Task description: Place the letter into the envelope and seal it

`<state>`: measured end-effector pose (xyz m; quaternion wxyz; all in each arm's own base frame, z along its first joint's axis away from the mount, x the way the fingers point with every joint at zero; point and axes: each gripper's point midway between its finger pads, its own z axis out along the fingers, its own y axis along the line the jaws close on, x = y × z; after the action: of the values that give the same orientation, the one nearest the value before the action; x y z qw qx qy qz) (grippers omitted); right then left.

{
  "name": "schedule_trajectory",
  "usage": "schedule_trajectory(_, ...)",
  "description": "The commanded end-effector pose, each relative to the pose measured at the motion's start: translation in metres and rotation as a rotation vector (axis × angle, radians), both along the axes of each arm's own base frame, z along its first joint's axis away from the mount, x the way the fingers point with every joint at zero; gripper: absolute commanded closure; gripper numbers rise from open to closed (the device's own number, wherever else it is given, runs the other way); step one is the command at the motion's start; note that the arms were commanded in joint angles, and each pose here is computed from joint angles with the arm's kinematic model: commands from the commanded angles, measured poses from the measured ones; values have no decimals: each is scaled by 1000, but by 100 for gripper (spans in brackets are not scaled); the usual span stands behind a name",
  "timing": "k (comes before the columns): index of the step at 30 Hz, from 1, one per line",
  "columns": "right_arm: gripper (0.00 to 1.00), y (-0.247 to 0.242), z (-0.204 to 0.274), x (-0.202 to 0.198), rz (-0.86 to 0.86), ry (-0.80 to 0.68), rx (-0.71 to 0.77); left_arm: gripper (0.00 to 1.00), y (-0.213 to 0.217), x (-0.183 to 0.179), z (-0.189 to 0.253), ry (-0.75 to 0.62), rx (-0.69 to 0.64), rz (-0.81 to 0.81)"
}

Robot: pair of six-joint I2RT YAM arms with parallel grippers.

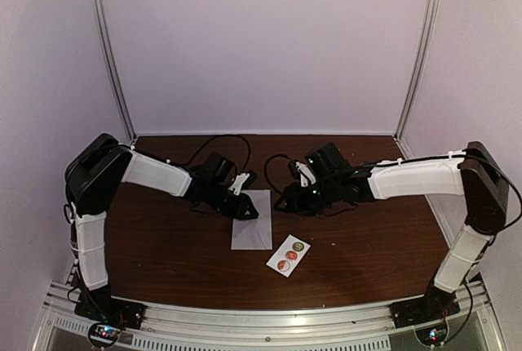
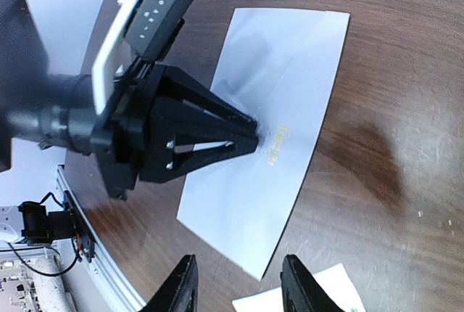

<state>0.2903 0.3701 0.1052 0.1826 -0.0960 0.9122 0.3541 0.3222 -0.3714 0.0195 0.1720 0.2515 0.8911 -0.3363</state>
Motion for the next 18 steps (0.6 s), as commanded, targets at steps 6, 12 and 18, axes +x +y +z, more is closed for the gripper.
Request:
schedule_trajectory(6,57,-33,-9,-77,-108,156,-29,86,23,-28,-33,101,107,-1)
schedule_trajectory(12,58,-30,-29,-112,-111,215,-116,86,21,-27,-29,98,99,-5)
schedule_trajectory(18,64,-18,-47,-123,-96,238,-197,86,19,-26,-23,89,91,-8)
